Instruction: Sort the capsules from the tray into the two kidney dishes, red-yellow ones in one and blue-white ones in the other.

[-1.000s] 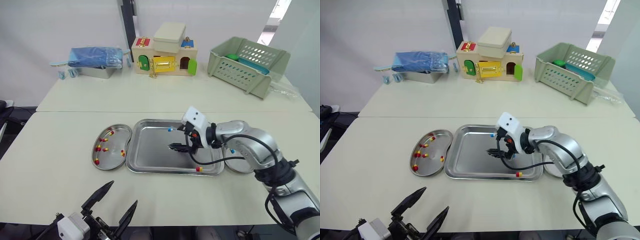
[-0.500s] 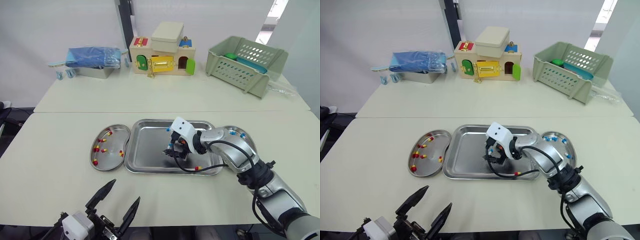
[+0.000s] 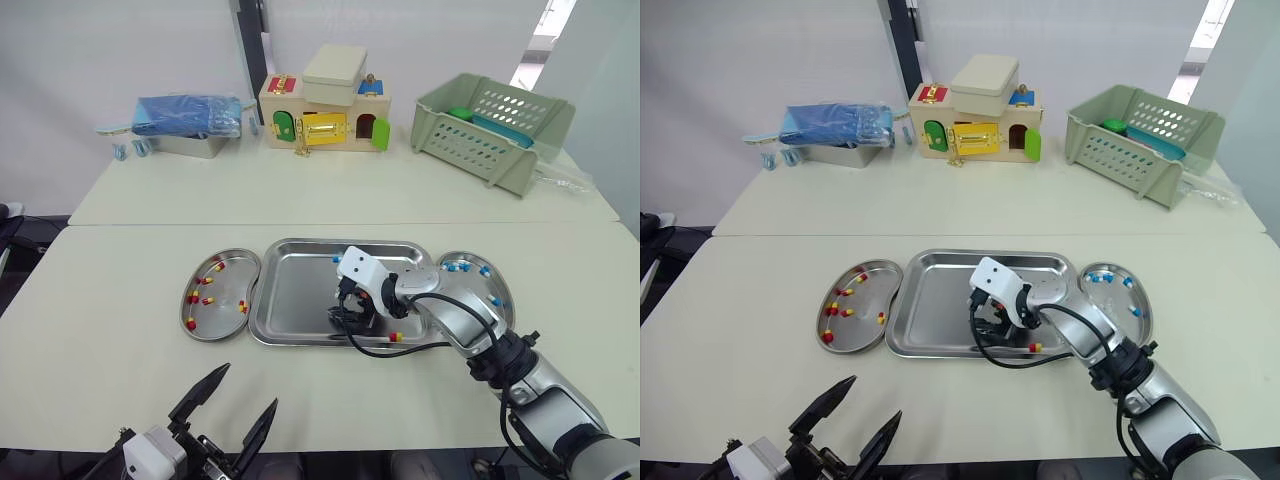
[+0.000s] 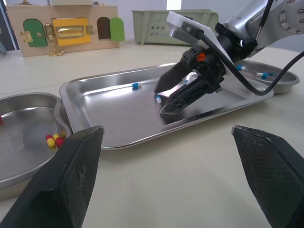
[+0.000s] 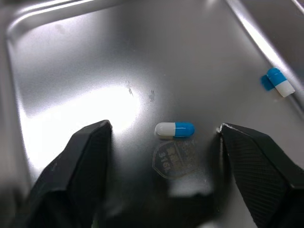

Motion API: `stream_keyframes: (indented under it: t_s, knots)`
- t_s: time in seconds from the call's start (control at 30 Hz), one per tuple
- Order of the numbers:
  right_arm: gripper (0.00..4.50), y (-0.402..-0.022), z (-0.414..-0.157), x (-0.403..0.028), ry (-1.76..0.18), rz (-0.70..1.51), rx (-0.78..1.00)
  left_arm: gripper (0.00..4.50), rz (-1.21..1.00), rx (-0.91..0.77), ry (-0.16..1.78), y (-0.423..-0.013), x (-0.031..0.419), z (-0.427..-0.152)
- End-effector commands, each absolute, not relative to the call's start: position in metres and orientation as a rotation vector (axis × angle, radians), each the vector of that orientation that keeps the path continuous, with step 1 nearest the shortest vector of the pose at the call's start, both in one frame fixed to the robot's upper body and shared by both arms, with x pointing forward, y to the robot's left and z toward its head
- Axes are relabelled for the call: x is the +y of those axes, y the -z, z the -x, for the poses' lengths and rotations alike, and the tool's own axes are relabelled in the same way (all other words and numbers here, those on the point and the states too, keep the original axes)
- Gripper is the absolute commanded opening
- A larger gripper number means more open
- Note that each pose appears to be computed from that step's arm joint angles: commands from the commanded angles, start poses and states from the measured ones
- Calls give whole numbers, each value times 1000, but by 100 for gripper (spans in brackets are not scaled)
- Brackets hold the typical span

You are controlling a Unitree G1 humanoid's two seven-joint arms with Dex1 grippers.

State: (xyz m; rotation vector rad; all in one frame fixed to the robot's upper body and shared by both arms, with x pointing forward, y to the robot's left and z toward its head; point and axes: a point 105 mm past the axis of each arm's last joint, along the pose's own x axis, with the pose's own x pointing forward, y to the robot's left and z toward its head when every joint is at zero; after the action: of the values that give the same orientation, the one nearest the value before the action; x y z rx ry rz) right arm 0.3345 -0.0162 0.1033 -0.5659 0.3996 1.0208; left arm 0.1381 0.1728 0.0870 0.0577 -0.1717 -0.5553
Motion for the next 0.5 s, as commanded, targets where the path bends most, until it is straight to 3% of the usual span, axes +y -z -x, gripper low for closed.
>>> stream_keyframes:
  t_s: [0.03, 0.2, 0.5]
  knots:
    - [257, -101, -332, -13, -1030, 548, 395, 450, -63, -187, 551, -89, 175, -137]
    - [125, -99, -332, -11, -1030, 541, 396, 450, -75, -182, 558, -87, 177, -136]
    - [125, -99, -334, -11, -1020, 536, 387, 450, -86, -186, 564, -89, 179, -139]
